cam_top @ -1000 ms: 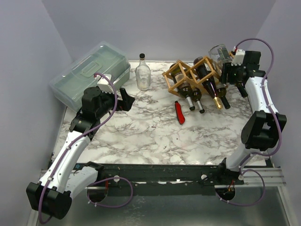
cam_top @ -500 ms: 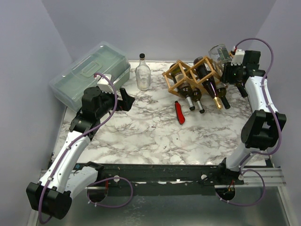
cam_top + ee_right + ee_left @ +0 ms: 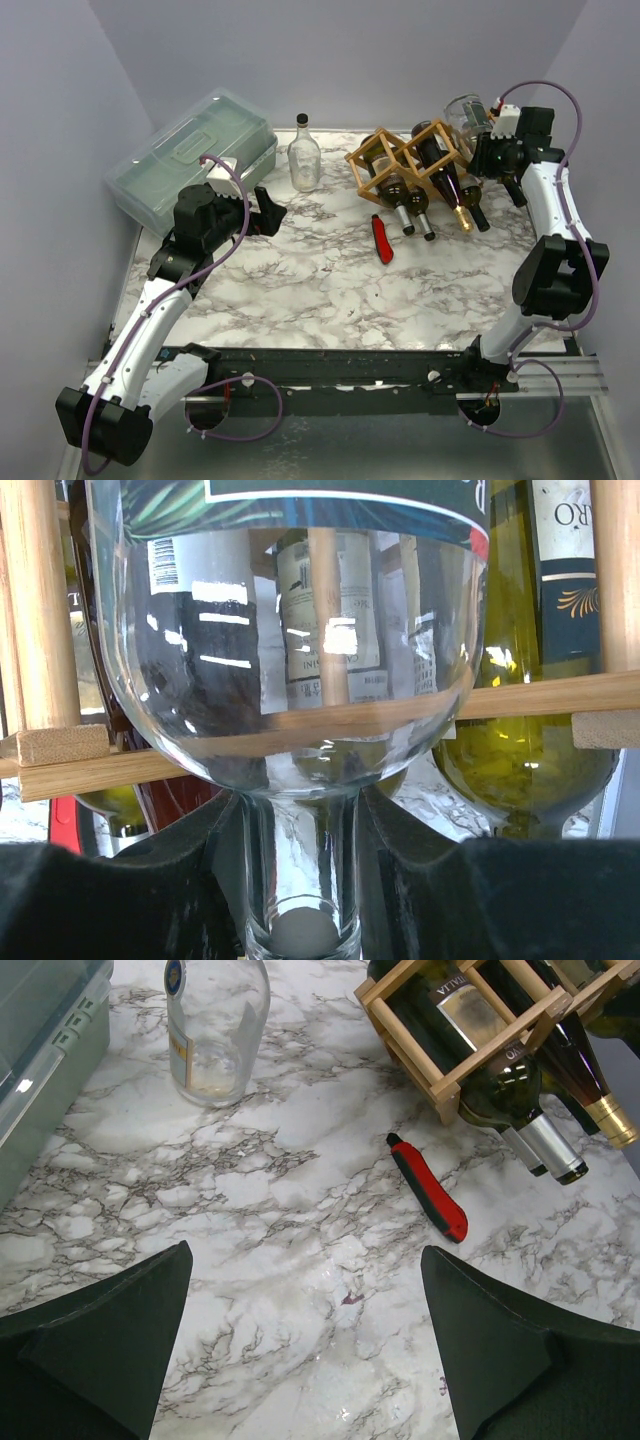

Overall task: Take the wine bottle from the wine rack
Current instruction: Pick up the wine bottle from the wine rack.

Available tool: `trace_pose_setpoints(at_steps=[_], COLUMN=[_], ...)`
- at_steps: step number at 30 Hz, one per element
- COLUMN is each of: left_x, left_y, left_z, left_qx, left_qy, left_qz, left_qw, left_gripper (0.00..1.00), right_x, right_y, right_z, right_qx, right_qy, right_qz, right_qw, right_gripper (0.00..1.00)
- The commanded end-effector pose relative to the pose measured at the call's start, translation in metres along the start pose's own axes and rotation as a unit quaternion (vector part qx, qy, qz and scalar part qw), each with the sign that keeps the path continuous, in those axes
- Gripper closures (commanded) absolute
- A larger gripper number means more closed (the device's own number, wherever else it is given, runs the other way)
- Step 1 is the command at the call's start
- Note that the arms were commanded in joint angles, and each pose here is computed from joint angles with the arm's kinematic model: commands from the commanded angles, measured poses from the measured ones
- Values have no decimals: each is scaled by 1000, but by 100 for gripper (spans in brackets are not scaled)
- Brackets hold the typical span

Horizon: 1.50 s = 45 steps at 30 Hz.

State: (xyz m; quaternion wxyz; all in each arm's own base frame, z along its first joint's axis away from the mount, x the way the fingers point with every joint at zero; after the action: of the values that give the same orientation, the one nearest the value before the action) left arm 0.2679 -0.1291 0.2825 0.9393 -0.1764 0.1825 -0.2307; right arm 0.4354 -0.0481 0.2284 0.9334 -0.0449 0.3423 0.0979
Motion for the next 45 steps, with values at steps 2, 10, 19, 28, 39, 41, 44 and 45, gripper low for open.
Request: trace_pose_setpoints(at_steps=[2, 10, 19, 28, 39, 41, 44, 45], left_x=[-4, -4, -5, -4, -3, -3, -3, -3], left_y=[-1, -2, -1, -2, -1, -2, -2, -2], left_z=[-3, -3, -2, -3, -4, -4, -4, -5], left_qx=[6, 7, 8, 9, 9, 10, 10, 10], left_qy=[1, 1, 0, 2, 4, 4, 4, 6], left_qz=[-3, -4, -3, -6, -6, -7, -8, -8], left_qw=[1000, 1000, 1000, 1000, 1000, 1000, 1000, 1000], left_gripper=[1, 1, 1, 1, 1, 1, 1, 1], right_x=[-36, -57, -73, -92, -111, -116, -125, -128], right_y=[-4, -2, 2, 6, 13, 15, 19, 20], right_z=[39, 56, 68, 78, 88, 91, 95, 96], right_qx=[4, 10, 4, -5, -12, -15, -21, -23], right_qy=[-70, -106, -127, -147, -165, -169, -176, -179], right_qz=[-31, -43, -40, -38, -31, -28, -22, -18], right_qw=[997, 993, 991, 988, 986, 985, 984, 983], right_gripper=[100, 100, 100, 100, 100, 100, 100, 100])
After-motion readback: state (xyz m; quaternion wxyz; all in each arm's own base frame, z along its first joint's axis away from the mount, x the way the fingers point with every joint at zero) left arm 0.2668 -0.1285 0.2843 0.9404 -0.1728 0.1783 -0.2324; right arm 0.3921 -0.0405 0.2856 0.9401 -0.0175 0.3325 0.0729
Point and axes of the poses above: each gripper's point midway between its finger pads, its own x axis out along the fingers, its own y axis along the line the jaws close on, z = x × y, the point moved 4 cm from there along -x, back along the fingers, and after that the axes turned 6 degrees about -x, right-handed, at the moved point
